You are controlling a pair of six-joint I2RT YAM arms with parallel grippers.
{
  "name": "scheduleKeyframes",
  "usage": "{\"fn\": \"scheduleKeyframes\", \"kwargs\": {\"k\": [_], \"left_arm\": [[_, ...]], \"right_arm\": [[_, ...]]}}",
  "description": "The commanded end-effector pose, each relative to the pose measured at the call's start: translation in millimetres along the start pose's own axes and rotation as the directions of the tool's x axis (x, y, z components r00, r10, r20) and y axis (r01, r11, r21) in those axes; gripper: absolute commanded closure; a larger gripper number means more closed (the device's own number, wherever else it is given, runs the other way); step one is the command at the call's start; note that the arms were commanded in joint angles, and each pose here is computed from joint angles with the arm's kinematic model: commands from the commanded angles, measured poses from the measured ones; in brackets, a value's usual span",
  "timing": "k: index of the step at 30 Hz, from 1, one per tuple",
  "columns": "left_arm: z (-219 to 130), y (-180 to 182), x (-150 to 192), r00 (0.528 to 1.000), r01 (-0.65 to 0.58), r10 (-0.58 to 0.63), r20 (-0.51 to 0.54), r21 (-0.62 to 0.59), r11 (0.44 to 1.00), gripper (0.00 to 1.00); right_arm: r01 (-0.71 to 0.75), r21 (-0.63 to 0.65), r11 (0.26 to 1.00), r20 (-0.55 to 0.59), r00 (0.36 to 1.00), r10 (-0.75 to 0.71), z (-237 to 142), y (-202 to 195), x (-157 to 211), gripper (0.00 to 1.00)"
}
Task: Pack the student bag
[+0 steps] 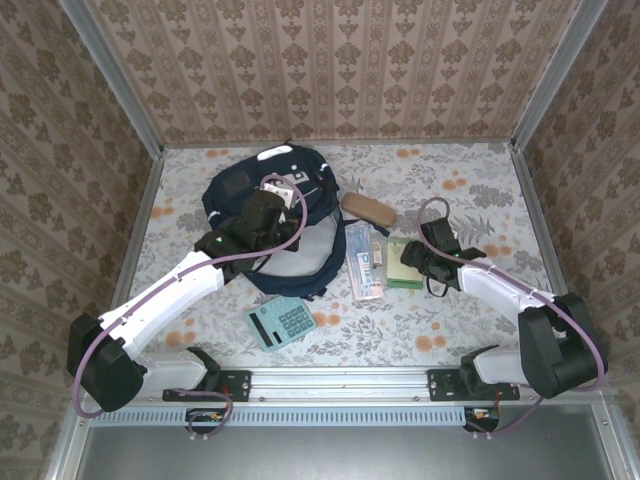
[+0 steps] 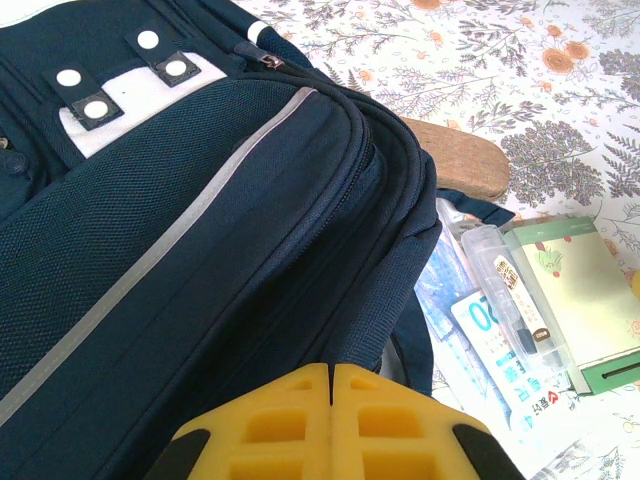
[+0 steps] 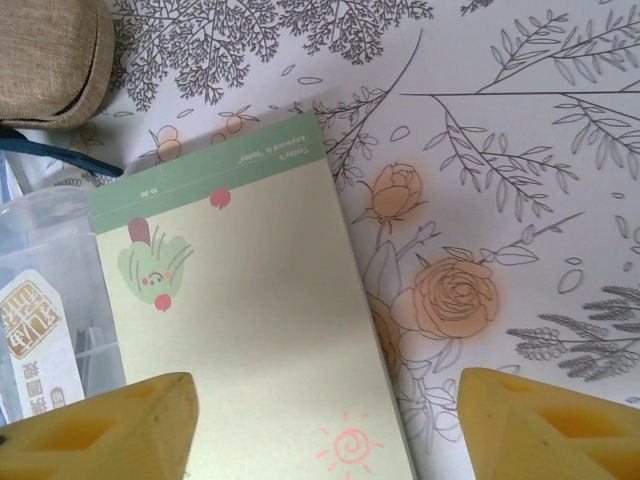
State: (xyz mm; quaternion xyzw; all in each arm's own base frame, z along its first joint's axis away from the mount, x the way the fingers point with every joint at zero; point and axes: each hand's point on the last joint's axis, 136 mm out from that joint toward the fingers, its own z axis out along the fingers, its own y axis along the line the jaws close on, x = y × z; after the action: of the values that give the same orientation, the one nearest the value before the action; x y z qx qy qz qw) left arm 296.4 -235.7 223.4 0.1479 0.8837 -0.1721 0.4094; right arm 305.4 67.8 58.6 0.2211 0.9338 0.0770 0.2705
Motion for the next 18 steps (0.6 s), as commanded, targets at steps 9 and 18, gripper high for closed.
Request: {"fn": "scheduleKeyframes", "kwargs": {"k": [9,18], "left_arm": [[-2.5,-5.2,-6.9,0.999,-0.009,0.008,0.033,0.019,1.000,1.00],[-1.2,-5.5,-6.7,1.000,-0.010,0.009,0.029,0.019,1.000,1.00]], "right_arm": [[0.104,-0.054,0.993,-0.124,0.986,-0.110,10.5,8.0,24.7,0.11],[0.200,0.026,0.979,-0.137,0.971,-0.194,11.2,5.9,32.9,0.01]]}}
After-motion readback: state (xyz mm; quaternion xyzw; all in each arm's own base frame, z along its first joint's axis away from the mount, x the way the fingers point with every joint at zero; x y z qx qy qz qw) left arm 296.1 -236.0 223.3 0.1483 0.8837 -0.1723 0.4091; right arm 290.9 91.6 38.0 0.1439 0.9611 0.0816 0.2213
